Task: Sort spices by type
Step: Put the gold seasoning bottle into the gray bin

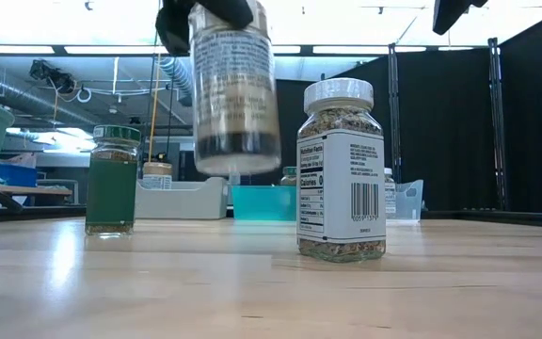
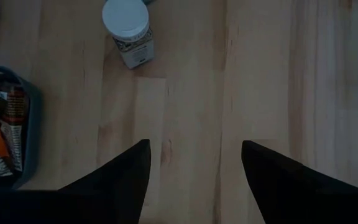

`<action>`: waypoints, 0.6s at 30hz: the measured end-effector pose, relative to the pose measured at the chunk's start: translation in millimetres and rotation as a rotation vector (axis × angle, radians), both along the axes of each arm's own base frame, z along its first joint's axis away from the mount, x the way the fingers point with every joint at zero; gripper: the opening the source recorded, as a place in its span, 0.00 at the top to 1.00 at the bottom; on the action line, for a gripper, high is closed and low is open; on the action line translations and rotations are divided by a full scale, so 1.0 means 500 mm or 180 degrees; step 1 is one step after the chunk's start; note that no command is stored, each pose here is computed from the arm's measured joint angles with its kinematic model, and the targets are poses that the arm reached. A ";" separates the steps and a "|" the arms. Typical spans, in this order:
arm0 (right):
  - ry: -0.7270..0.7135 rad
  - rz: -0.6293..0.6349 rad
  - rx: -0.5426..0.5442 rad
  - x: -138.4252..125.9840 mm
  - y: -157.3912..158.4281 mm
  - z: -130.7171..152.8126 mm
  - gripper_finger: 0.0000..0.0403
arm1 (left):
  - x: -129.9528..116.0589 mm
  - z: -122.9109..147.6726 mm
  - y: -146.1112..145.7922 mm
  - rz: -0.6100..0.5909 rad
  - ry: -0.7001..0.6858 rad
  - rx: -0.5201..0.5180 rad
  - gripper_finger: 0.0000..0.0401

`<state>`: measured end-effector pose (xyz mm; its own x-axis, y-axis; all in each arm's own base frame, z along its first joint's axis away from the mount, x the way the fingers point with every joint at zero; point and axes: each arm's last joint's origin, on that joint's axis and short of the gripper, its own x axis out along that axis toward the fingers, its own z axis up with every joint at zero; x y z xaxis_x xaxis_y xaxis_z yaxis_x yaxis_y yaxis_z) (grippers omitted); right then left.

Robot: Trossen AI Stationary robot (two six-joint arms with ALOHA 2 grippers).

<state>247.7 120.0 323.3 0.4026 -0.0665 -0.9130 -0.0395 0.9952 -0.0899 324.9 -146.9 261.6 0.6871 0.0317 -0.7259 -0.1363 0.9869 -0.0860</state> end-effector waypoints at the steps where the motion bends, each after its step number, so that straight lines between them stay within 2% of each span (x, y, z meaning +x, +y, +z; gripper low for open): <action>1: -0.0002 -0.0001 -0.0003 0.000 0.000 0.000 0.36 | -0.006 0.010 0.007 0.0071 -0.0025 0.0014 0.33; 11: -0.0072 -0.0049 -0.0116 0.001 -0.002 0.001 0.36 | -0.066 0.099 0.085 0.0941 -0.0314 0.0021 0.32; 18: -0.0085 -0.0062 -0.0139 0.002 -0.003 0.001 0.36 | -0.091 0.127 0.148 0.1493 -0.0388 0.0079 0.32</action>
<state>248.7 118.4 323.8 0.4251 -0.1141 -0.8979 -0.0171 0.9908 -0.1340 279.5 -72.6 325.2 0.6745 0.3747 -0.6361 -0.5574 0.8234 -0.1061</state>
